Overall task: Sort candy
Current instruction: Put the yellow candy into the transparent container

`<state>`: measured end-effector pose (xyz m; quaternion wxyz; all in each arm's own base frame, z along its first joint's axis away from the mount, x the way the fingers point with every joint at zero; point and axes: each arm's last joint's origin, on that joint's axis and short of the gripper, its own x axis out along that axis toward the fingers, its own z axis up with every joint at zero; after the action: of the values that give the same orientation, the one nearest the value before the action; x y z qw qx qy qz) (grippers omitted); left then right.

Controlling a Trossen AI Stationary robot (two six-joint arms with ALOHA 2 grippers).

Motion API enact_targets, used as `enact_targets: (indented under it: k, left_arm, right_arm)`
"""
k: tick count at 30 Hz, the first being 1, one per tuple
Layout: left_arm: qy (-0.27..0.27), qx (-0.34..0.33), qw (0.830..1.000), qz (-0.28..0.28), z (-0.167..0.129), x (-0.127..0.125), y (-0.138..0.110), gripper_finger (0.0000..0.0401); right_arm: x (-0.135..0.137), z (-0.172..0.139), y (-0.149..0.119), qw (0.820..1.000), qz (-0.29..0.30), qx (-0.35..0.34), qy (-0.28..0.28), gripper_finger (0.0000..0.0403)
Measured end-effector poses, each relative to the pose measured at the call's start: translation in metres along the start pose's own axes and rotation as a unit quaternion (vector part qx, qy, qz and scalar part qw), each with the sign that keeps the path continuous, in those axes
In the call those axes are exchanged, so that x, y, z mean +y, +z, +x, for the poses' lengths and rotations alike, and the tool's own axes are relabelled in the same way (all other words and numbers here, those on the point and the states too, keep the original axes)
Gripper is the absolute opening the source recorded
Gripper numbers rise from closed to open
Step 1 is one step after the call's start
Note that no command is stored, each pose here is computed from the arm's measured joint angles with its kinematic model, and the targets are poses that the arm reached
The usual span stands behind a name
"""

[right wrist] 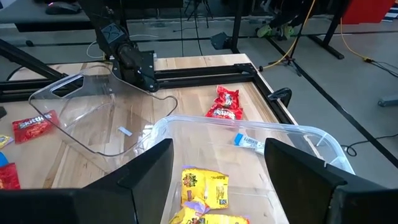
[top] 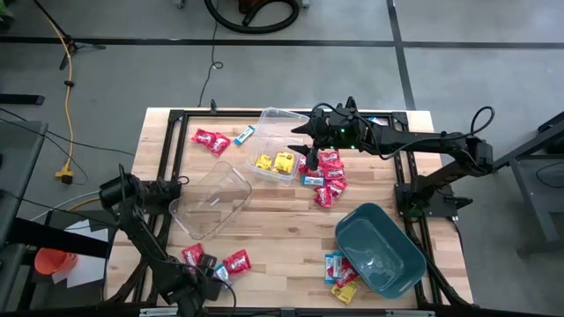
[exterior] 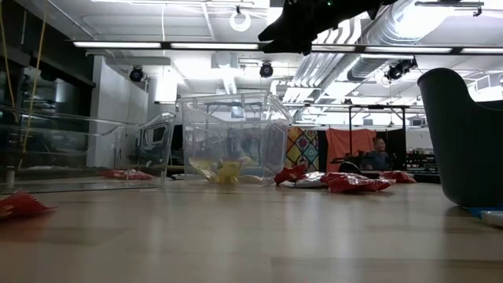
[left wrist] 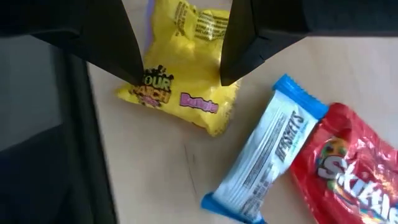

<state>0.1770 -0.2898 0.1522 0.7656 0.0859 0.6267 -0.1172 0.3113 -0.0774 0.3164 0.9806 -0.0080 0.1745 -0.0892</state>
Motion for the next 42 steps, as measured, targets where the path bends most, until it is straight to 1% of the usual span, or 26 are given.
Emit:
enact_targets:
  k: [6,9,11,14,18,20,22,26,29,31,32,34,36,37,39,40,41,42]
  left_arm:
    - [0.005,-0.006,1.000,-0.009,0.010,0.004,-0.008,0.0204]
    - [0.009,-0.007,1.000,0.001,0.011,0.005,-0.007,0.0203]
    - [0.009,-0.004,1.000,0.005,0.011,0.007,-0.006,0.0194]
    - [-0.008,0.014,1.000,0.012,0.010,0.012,-0.003,0.0156]
    - [-0.018,0.021,1.000,0.002,0.001,0.024,0.001,0.0070]
    - [-0.025,0.014,1.000,-0.009,-0.009,0.030,0.005,0.0027]
    - [-0.031,0.006,0.999,-0.020,-0.020,0.037,0.008,0.0011]
    - [-0.056,-0.035,0.996,-0.052,-0.055,0.056,0.013,0.0027]
    - [-0.083,-0.089,0.989,-0.081,-0.089,0.076,0.016,0.0029]
    - [-0.079,-0.140,0.983,-0.092,-0.113,0.092,0.016,0.0025]
    - [-0.066,-0.171,0.979,-0.088,-0.124,0.101,0.015,0.0022]
    - [-0.009,-0.238,0.970,-0.055,-0.146,0.118,0.012,0.0017]
    - [0.083,-0.295,0.952,-0.008,-0.165,0.135,0.008,0.0014]
    - [0.138,-0.314,0.939,0.015,-0.173,0.143,0.006,0.0014]
    - [0.245,-0.330,0.911,0.045,-0.186,0.160,0.004,0.0014]
    - [0.287,-0.329,0.898,0.055,-0.191,0.169,0.004,0.0013]
    - [0.317,-0.330,0.887,0.059,-0.194,0.178,0.005,0.0013]
    - [0.336,-0.332,0.880,0.061,-0.196,0.188,0.005,0.0013]
  right_arm:
    - [0.000,0.000,-0.001,1.000,0.001,0.003,0.000,0.0250]
    - [0.000,0.000,-0.001,1.000,0.004,0.004,0.000,0.0250]
    - [0.000,0.000,-0.001,1.000,0.005,0.004,0.000,0.0250]
    - [0.000,0.000,-0.001,1.000,0.009,0.005,0.000,0.0250]
    - [0.000,0.000,-0.001,1.000,0.011,0.005,0.000,0.0250]
    - [0.000,0.000,-0.001,1.000,0.011,0.005,0.000,0.0250]
    - [0.000,0.000,-0.001,1.000,0.011,0.005,0.000,0.0250]
    - [0.000,0.000,-0.001,1.000,0.011,0.005,0.000,0.0250]
    - [0.000,0.000,-0.001,1.000,0.011,0.004,0.000,0.0250]
    - [0.000,0.000,-0.001,1.000,0.011,0.004,0.000,0.0250]
    - [0.000,0.000,-0.001,1.000,0.011,0.004,0.000,0.0250]
    - [0.000,0.000,-0.001,1.000,0.011,0.004,0.000,0.0250]
    - [0.000,0.000,-0.001,1.000,0.011,0.004,0.000,0.0250]
    - [0.000,0.000,-0.001,1.000,0.011,0.004,0.000,0.0250]
    - [0.000,0.000,-0.001,1.000,0.010,0.003,0.001,0.0250]
    - [0.000,0.000,0.000,1.000,0.010,0.002,0.001,0.0250]
    - [0.000,0.000,0.000,1.000,0.010,0.000,0.001,0.0250]
    - [0.000,0.000,0.000,1.000,0.010,-0.002,0.001,0.0250]
